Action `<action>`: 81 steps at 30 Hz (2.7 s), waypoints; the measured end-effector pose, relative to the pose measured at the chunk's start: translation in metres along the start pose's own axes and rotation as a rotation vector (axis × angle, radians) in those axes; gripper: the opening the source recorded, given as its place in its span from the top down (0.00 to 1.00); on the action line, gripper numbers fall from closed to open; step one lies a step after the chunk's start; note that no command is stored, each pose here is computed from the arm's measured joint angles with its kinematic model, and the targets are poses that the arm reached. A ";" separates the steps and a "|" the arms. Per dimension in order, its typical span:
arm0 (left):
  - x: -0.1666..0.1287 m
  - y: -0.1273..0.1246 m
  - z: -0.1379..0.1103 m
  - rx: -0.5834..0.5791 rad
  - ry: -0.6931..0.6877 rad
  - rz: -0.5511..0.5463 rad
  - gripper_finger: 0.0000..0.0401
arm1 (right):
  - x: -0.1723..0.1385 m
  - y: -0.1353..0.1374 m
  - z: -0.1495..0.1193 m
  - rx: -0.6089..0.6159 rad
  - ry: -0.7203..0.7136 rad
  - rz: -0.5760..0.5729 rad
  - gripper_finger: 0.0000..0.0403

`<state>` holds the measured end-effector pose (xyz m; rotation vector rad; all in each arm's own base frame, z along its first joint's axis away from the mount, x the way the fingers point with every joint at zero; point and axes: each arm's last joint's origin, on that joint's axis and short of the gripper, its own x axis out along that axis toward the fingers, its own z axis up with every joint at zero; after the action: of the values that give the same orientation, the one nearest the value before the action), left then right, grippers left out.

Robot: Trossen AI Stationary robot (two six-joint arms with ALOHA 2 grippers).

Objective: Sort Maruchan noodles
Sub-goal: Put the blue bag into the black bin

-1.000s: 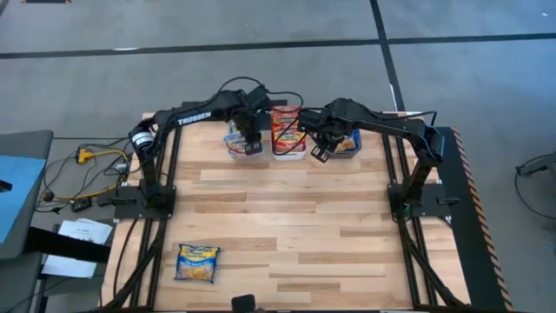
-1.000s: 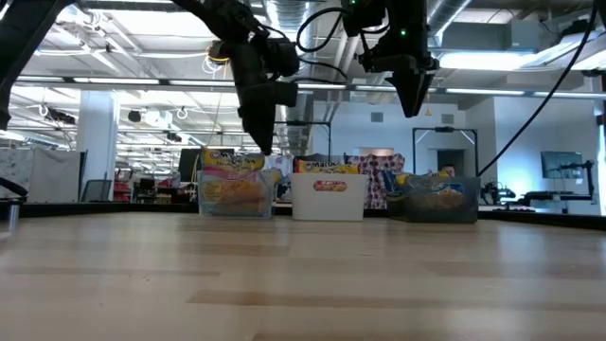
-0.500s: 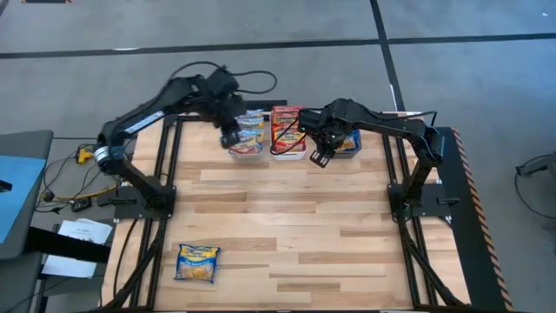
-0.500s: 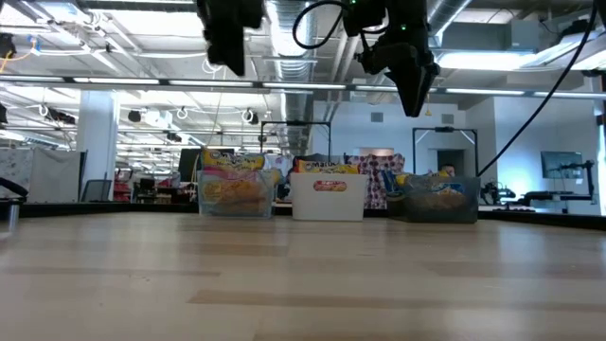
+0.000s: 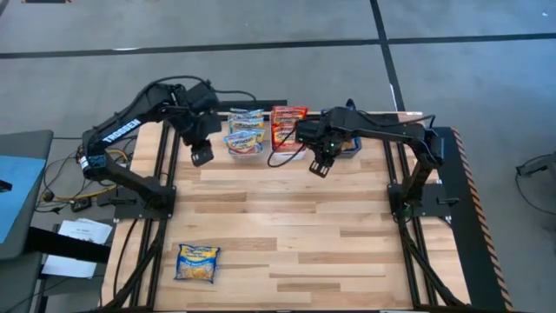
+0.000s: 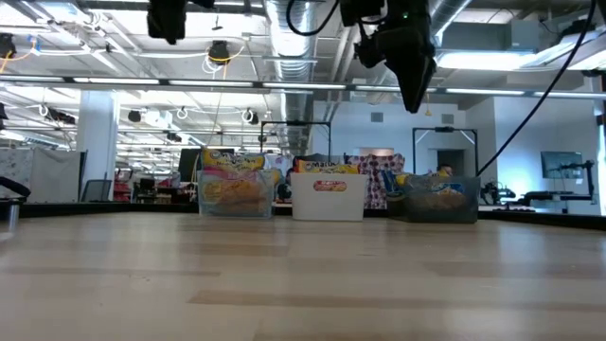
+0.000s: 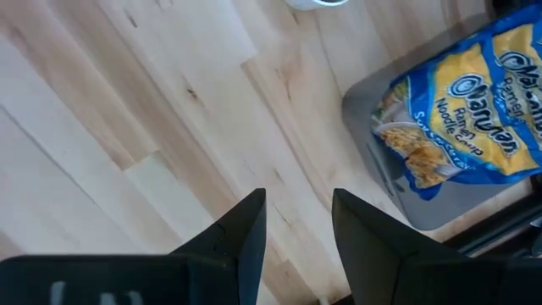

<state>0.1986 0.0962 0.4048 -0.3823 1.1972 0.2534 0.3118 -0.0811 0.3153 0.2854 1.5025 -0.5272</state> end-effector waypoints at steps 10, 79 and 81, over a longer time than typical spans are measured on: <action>0.006 -0.023 -0.001 -0.028 0.038 -0.126 0.70 | -0.003 0.017 -0.002 -0.049 -0.033 0.011 0.60; 0.194 -0.125 -0.182 0.015 0.189 -0.386 0.66 | -0.019 0.110 -0.042 -0.298 -0.143 0.071 0.60; 0.194 -0.125 -0.182 0.019 0.181 -0.385 0.66 | -0.019 0.110 -0.042 -0.298 -0.143 0.071 0.60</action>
<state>0.1595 -0.0952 0.1849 -0.6192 1.2745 -0.1281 0.3303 0.0366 0.3159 0.0661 1.4041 -0.2558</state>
